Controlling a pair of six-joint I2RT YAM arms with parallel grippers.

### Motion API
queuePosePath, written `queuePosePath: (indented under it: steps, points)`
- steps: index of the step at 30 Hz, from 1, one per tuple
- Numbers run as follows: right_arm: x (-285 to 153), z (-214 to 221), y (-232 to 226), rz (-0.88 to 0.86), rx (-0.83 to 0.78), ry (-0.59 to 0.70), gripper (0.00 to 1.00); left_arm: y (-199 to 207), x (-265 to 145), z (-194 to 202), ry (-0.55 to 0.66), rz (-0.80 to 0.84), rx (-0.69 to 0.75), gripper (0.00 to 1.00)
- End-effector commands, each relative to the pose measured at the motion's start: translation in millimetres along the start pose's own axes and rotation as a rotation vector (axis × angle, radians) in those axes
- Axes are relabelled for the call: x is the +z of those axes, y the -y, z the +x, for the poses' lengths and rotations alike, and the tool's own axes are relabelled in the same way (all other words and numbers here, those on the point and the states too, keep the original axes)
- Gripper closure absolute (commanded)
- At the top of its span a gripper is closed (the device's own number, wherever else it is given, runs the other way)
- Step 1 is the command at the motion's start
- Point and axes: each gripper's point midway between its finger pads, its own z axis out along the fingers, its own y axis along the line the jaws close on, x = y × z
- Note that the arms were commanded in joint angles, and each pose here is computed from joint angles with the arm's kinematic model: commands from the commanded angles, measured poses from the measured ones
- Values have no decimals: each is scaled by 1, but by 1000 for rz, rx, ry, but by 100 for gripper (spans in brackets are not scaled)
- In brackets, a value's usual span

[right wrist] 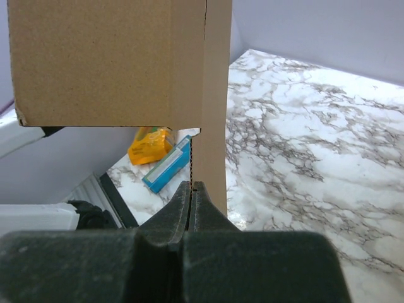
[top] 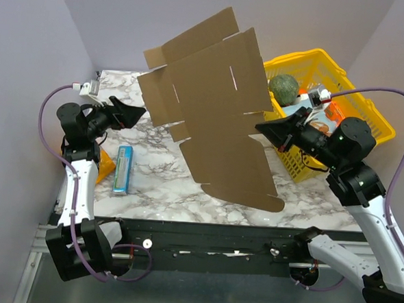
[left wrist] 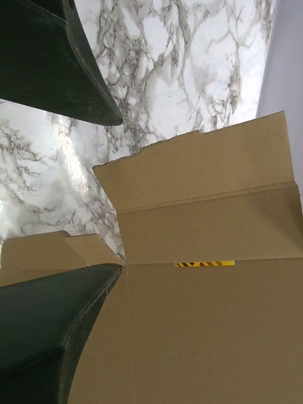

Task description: Fold the paper box

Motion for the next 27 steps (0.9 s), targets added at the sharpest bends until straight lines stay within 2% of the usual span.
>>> queuePosePath:
  steps: [1,5,17,20,24,27]
  points:
    - [-15,-21,-27,-80,-4,43,99,6,0,2,-6,54,4,1]
    - [-20,-26,-33,-99,-8,57,99,-8,0,9,-19,-1,-6,1]
    - [-33,-35,-49,-144,-10,81,99,1,4,10,-12,89,-46,1]
    - [-32,-35,-50,-151,-4,76,99,11,7,8,-14,172,-80,2]
    - [-31,-33,-50,-152,2,69,99,27,2,3,14,249,-43,5]
    - [-31,-32,-50,-156,2,66,99,29,2,4,13,260,-46,14]
